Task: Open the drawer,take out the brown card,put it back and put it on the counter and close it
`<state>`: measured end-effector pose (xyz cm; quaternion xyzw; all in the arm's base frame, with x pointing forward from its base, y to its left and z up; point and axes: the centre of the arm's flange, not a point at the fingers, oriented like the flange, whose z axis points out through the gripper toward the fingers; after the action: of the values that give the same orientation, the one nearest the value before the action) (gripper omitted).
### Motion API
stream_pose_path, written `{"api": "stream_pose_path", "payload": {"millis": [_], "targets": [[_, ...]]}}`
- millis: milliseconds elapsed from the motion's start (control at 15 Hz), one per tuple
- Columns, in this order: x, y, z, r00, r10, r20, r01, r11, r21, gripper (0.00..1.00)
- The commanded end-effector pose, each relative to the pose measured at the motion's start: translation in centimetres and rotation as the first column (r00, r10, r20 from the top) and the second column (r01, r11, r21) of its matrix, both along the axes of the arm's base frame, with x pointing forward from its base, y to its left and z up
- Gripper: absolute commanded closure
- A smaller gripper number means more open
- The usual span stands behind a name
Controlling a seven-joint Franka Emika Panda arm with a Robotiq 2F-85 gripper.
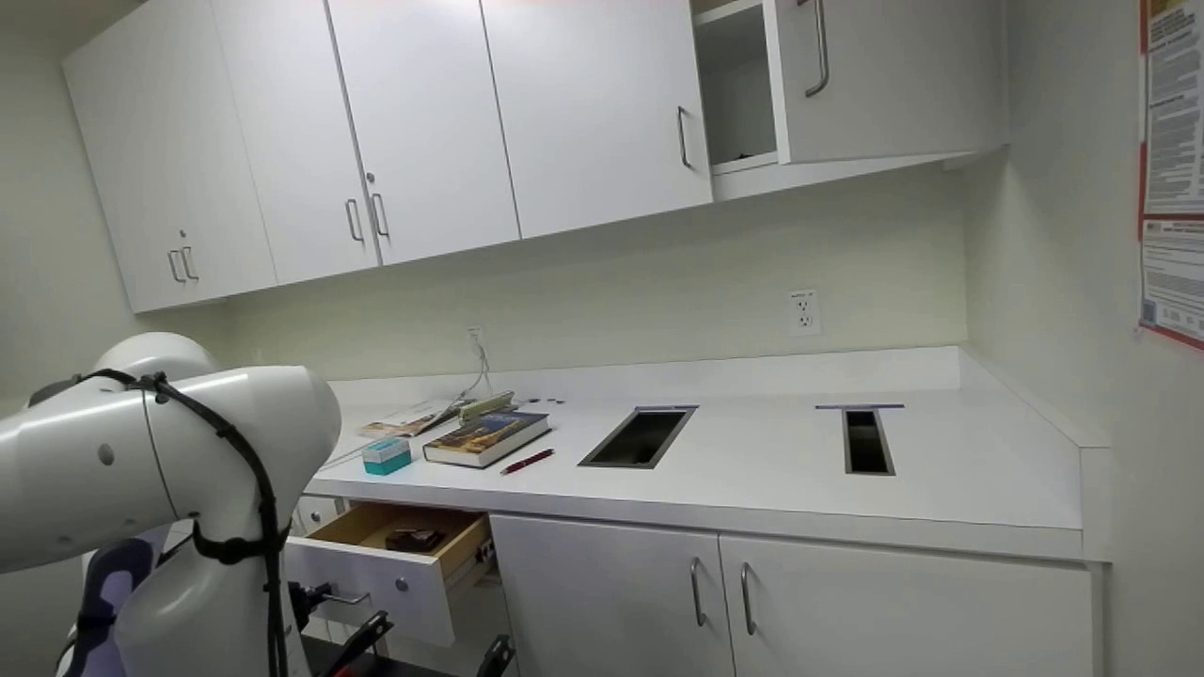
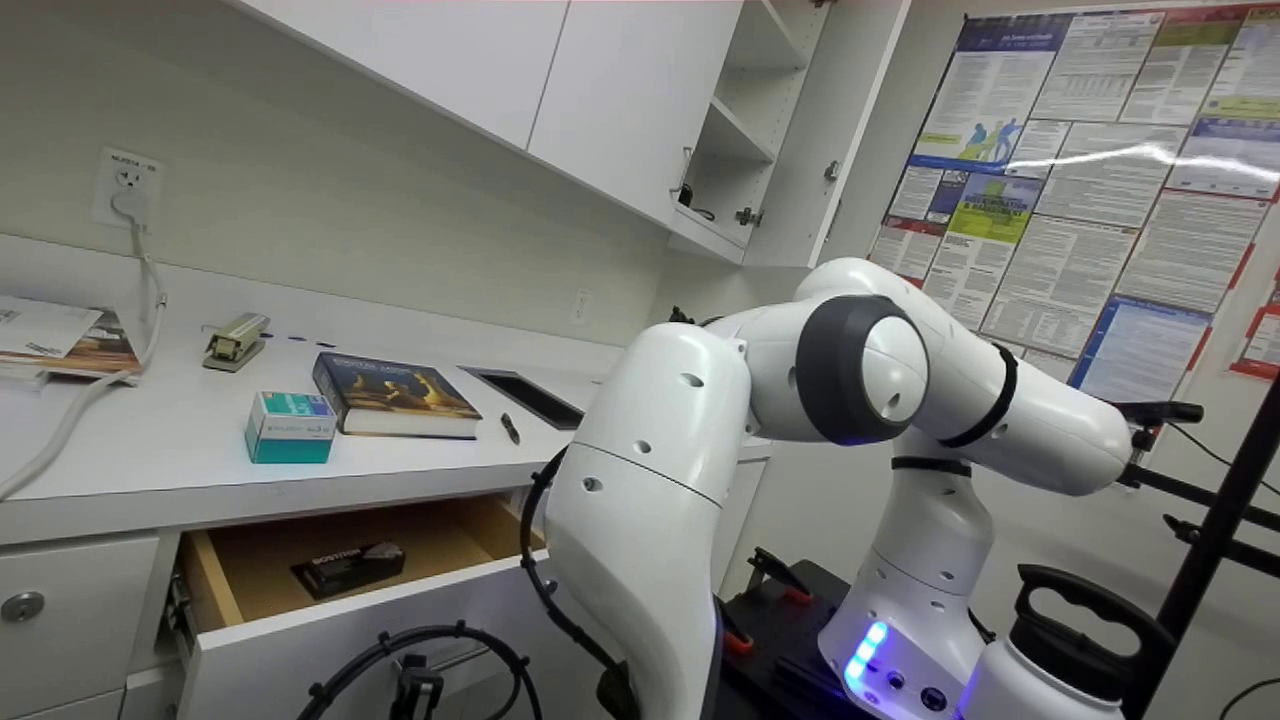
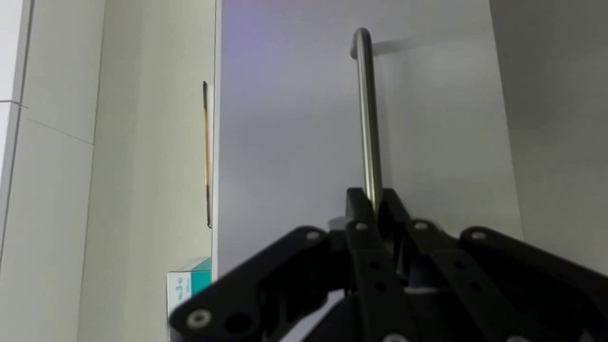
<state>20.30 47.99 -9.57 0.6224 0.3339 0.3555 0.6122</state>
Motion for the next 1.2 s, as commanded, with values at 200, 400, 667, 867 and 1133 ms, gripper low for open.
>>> {"api": "stream_pose_path", "payload": {"millis": [200, 400, 667, 867, 1133], "targets": [[-6.6, -4.2, 3.0, 0.999, 0.051, 0.018, -0.052, 0.998, 0.041, 0.97], [-9.4, -5.7, 3.4, 0.997, 0.076, -0.002, -0.076, 0.995, 0.064, 0.97], [-12.1, -6.5, 3.5, 0.996, 0.084, -0.021, -0.083, 0.994, 0.074, 0.97], [-13.6, -7.0, 3.6, 0.995, 0.086, -0.056, -0.083, 0.995, 0.055, 0.97], [-15.5, -7.8, 3.9, 0.993, 0.083, -0.086, -0.079, 0.996, 0.050, 0.97]]}}
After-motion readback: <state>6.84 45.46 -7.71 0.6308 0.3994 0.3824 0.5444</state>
